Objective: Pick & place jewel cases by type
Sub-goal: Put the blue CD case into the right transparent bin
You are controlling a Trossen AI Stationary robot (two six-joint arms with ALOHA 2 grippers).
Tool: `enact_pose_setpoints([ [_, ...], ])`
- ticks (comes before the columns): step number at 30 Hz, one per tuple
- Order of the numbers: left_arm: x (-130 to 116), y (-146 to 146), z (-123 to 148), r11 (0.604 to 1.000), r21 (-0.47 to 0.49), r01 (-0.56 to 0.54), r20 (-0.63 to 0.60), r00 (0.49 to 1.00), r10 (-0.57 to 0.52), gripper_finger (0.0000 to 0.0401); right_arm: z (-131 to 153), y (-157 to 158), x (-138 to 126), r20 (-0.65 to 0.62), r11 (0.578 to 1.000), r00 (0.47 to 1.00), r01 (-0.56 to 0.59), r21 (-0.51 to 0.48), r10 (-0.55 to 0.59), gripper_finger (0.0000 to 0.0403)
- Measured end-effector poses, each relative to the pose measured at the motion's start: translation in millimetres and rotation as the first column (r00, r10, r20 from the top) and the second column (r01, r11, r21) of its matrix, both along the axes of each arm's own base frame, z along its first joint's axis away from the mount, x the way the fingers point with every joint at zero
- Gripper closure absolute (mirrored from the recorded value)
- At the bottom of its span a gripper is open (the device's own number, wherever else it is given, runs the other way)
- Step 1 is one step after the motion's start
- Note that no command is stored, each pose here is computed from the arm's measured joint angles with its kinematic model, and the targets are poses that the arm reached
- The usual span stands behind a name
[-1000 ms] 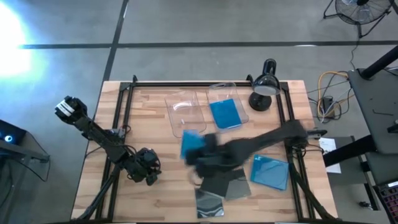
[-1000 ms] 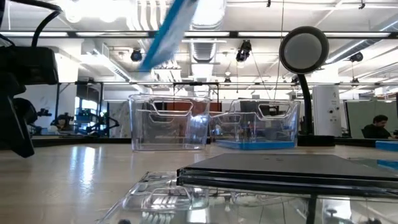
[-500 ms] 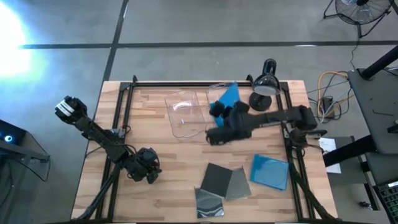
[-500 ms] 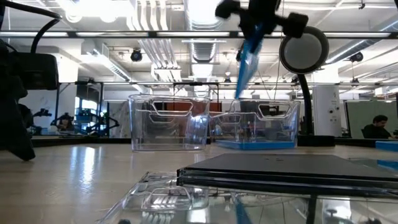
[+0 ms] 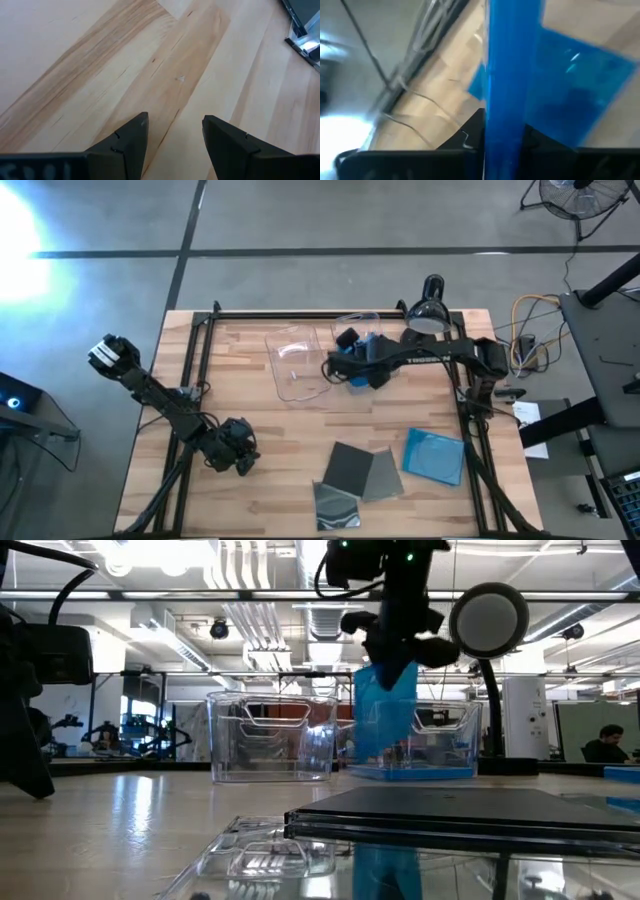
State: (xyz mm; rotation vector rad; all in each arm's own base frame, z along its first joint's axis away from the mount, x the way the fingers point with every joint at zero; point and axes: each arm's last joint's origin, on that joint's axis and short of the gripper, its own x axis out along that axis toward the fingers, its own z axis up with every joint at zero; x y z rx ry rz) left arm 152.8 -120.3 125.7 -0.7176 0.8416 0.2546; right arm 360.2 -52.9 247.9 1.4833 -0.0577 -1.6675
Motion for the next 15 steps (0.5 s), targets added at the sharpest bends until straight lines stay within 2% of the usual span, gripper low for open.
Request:
enact_pose_setpoints([
  [2, 0.0, 0.0, 0.0, 1.000, -0.002, -0.002, 0.000, 1.000, 0.002, 0.0231, -2.0, -9.4, -0.5, 0.013, 1.000, 1.000, 0.024, 0.007, -0.024, 0.0348],
  [7, -0.2, -0.5, 0.0, 1.000, -0.010, 0.010, -0.008, 1.000, -0.010, 0.0231, -5.0, -25.8, -12.2, -0.103, 0.999, 0.994, 0.038, 0.033, -0.034, 0.0321],
  [9, -0.1, -0.7, 0.1, 1.000, -0.012, 0.012, -0.009, 1.000, -0.012, 0.0231, -5.5, -27.5, -13.1, -0.106, 0.998, 0.994, 0.042, 0.048, -0.037, 0.0312],
  [12, -0.1, -0.8, 0.1, 1.000, -0.007, 0.022, -0.009, 1.000, -0.022, 0.0231, -5.3, -27.6, -9.8, -0.134, 0.997, 0.989, -0.049, 0.055, 0.056, 0.0301],
  [15, -0.1, -1.0, 0.2, 0.999, 0.008, 0.045, -0.008, 0.999, -0.045, 0.0231, -7.7, -25.3, -8.9, -0.201, 0.962, 0.948, -0.214, 0.168, 0.246, 0.0292],
])
